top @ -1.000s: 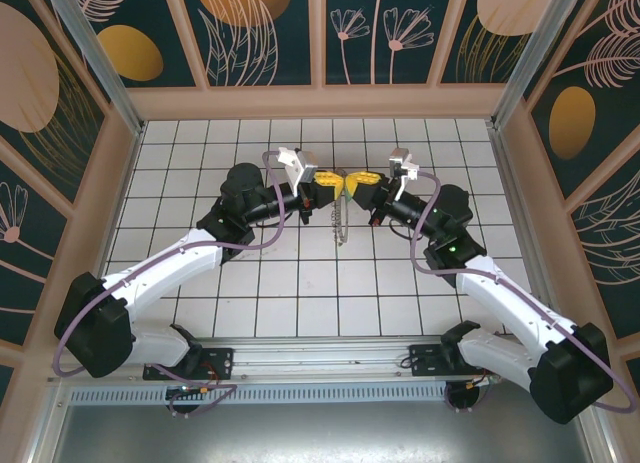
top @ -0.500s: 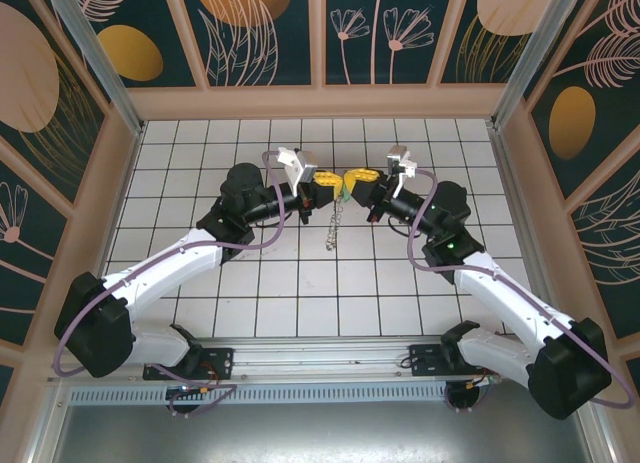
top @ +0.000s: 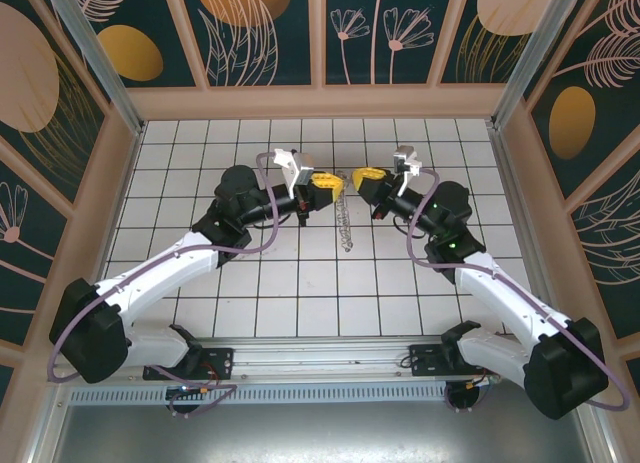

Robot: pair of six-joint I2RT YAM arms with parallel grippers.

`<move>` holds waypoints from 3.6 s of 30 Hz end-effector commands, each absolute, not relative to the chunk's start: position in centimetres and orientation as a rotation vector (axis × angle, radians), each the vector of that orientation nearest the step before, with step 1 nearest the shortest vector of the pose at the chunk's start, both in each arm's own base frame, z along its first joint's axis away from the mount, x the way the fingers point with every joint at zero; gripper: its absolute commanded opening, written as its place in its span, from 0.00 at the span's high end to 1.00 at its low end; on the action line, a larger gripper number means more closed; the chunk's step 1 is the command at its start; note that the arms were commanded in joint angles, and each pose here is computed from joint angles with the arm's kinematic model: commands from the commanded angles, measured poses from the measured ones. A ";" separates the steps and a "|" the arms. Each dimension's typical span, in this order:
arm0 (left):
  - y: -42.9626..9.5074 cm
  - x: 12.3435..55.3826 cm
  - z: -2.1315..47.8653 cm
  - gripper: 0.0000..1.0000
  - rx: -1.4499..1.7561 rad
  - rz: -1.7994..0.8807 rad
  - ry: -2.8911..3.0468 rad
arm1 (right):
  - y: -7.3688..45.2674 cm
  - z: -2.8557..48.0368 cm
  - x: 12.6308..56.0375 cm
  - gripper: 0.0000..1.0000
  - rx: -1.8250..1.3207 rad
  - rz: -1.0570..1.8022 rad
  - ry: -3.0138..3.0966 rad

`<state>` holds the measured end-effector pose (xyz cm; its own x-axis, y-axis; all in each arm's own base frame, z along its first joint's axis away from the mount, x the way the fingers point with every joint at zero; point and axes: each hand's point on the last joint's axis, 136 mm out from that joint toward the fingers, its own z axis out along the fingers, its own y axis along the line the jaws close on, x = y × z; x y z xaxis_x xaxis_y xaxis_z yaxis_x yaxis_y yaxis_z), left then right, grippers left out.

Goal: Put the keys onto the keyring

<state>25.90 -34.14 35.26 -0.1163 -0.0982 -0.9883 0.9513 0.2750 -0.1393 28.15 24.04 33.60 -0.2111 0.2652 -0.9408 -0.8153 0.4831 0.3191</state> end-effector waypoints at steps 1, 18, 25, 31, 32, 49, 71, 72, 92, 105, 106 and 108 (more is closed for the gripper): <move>-33.8 24.7 37.7 1.00 0.881 -1.146 1.264 | 23.7 34.1 28.0 1.00 -0.498 1.075 1.437; -34.4 25.2 37.0 1.00 0.902 -1.148 1.294 | 23.1 38.5 24.4 1.00 -0.582 1.094 1.323; -34.7 25.3 36.6 1.00 0.905 -1.155 1.305 | 24.0 39.0 24.1 1.00 -0.614 1.126 1.302; -34.7 25.3 36.5 1.00 0.906 -1.157 1.305 | 24.8 38.9 23.8 1.00 -0.641 1.142 1.303; -34.7 25.4 36.5 1.00 0.904 -1.156 1.306 | 24.8 38.9 23.7 1.00 -0.643 1.143 1.302; -34.7 25.3 36.6 1.00 0.903 -1.157 1.303 | 25.4 37.7 23.5 1.00 -0.652 1.150 1.329; -35.2 24.9 37.6 1.00 0.925 -1.164 1.275 | 25.5 37.7 24.3 1.00 -0.640 1.119 1.331; -35.2 24.9 37.5 1.00 0.927 -1.164 1.278 | 25.4 37.9 24.3 1.00 -0.640 1.116 1.328; -35.6 25.1 36.5 1.00 0.939 -1.165 1.301 | 24.9 38.8 24.1 1.00 -0.625 1.093 1.302; -35.2 24.4 37.6 1.00 0.942 -1.177 1.263 | 24.3 36.8 25.9 1.00 -0.588 1.071 1.362; -35.2 24.3 37.7 1.00 0.942 -1.179 1.261 | 24.2 36.6 26.0 1.00 -0.584 1.071 1.365; -35.1 24.2 37.9 1.00 0.944 -1.181 1.254 | 24.0 36.4 26.2 1.00 -0.576 1.073 1.370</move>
<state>26.16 -34.98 34.54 -0.1422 -0.0779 -0.9868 0.9536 0.2564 -0.1577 25.35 24.63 36.10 -0.1641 0.2497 -0.9543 -0.8717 0.4161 0.2588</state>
